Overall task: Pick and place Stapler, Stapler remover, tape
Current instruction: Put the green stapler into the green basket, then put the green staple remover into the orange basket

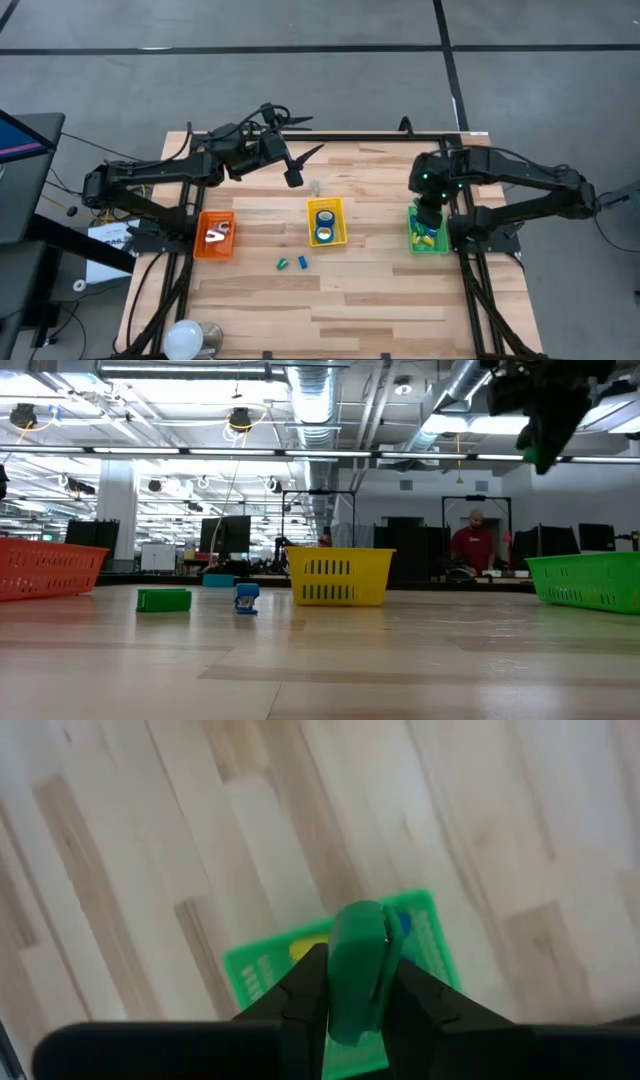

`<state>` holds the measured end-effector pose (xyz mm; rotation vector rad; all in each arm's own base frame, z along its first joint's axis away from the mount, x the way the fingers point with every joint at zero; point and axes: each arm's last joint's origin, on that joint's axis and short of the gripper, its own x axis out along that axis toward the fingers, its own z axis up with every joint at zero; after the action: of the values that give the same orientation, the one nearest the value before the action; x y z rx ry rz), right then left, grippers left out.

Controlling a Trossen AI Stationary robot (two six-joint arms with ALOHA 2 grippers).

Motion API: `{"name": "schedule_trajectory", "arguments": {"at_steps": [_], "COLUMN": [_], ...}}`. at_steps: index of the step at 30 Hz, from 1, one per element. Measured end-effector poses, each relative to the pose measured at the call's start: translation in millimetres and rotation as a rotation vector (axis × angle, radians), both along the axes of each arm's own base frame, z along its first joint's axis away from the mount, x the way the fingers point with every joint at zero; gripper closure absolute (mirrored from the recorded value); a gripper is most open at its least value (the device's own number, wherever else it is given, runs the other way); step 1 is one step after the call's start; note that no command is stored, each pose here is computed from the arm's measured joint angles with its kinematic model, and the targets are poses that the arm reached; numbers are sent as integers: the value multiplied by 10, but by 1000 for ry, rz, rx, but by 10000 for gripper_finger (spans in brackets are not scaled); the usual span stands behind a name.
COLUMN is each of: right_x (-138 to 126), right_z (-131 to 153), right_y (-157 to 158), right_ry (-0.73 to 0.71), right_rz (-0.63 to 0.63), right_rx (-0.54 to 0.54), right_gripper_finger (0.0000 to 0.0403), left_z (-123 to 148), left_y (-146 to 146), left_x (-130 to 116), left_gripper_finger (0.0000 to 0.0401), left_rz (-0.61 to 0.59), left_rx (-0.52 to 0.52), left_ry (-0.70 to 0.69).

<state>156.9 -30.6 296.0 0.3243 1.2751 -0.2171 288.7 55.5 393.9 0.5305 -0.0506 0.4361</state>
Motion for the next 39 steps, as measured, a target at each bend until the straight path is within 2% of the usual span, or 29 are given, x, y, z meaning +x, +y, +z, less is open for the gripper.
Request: {"name": "schedule_trajectory", "arguments": {"at_steps": [10,18,21,30,33,39], "right_x": [-95,-135,-134,-138,-125,13], "right_z": [-596,-919,-935,-935,-899,-598], "right_y": [95,141,134,96,84,32], "right_ry": [183,211,207,206,196,64], "right_rz": [23,26,3,-36,-44,-52], "right_rx": [35,45,48,53,54,33], "right_gripper_finger": [340,331,303,152,131,128], "left_z": [-98,-99,-111,-202,-215,-285], "left_y": [2,-12,-6,-2,5,30], "left_x": [13,16,15,20,17,8], "left_gripper_finger": [101,101,101,101,101,101], "left_rz": [-1,-7,9,19,42,59], "left_rx": [-8,-16,-60,-134,-174,-264], "left_ry": [27,24,19,85,80,115]}}
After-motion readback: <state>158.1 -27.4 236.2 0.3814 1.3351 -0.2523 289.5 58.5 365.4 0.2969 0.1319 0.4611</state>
